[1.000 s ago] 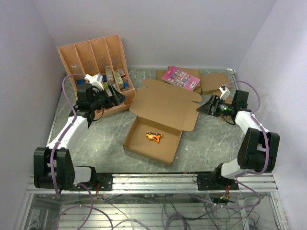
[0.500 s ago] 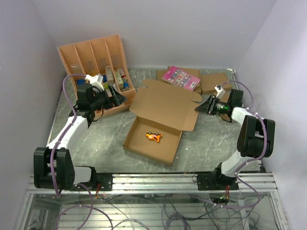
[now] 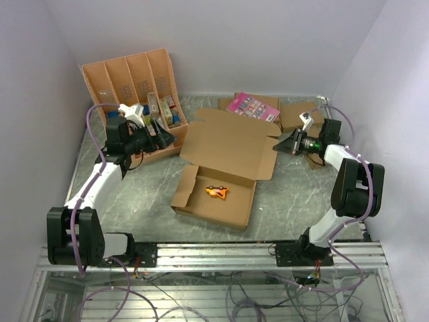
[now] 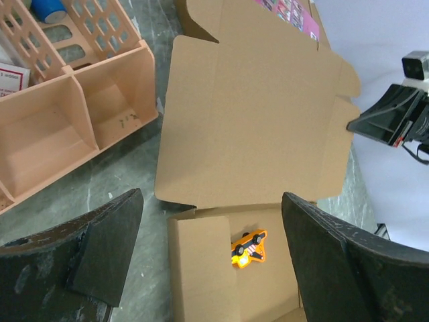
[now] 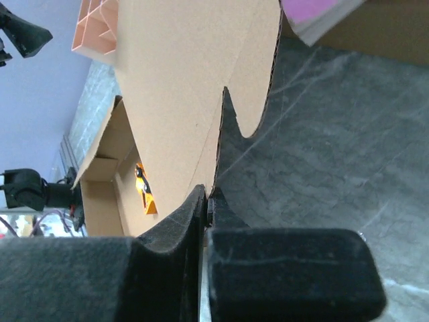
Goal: Fold the paper box
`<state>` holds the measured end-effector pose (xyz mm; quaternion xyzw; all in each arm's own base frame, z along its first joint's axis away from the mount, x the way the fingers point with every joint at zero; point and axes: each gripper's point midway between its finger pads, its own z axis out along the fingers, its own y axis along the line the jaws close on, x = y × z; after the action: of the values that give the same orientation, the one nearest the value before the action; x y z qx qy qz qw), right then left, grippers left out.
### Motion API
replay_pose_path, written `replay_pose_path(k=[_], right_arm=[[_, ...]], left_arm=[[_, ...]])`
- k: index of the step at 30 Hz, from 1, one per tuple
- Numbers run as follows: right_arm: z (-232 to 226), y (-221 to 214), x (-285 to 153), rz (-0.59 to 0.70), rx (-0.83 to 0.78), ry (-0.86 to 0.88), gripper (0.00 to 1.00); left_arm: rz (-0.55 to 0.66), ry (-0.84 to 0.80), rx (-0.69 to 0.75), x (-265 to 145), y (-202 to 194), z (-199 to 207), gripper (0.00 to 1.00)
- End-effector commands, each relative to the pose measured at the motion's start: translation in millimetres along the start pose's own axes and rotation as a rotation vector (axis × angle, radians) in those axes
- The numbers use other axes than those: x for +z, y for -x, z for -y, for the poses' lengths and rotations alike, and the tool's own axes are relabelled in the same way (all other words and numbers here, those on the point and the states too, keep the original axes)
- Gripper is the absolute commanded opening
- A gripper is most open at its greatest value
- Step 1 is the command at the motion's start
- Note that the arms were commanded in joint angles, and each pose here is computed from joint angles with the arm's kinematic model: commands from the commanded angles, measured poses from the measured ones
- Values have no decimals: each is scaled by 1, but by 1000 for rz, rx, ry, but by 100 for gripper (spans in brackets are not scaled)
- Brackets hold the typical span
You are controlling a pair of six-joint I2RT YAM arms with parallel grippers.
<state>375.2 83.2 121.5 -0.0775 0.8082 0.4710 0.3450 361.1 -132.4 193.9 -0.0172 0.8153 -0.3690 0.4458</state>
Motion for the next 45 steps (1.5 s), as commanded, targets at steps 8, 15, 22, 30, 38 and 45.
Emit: replay_pose_path(k=[8,15,22,30,38,45], right_arm=[[-5,19,-1,3,-164,26,0],[-4,17,-1,7,-166,24,0],[-6,16,-1,8,-175,19,0],[-13,16,-1,13,-205,18,0],[-15,4,-1,1,-193,18,0],[-18,3,-2,4,-198,18,0]], left_arm=[[-217,126,18,8,-27,-33,76],[-250,442,-6,-28,-59,-80,64],[-404,426,-93,-17,-119,-76,59],[-426,293,-193,-17,-143,-54,67],[-416,114,-304,-12,-155,-26,67],[-397,-42,-374,-10,-155,-1,66]])
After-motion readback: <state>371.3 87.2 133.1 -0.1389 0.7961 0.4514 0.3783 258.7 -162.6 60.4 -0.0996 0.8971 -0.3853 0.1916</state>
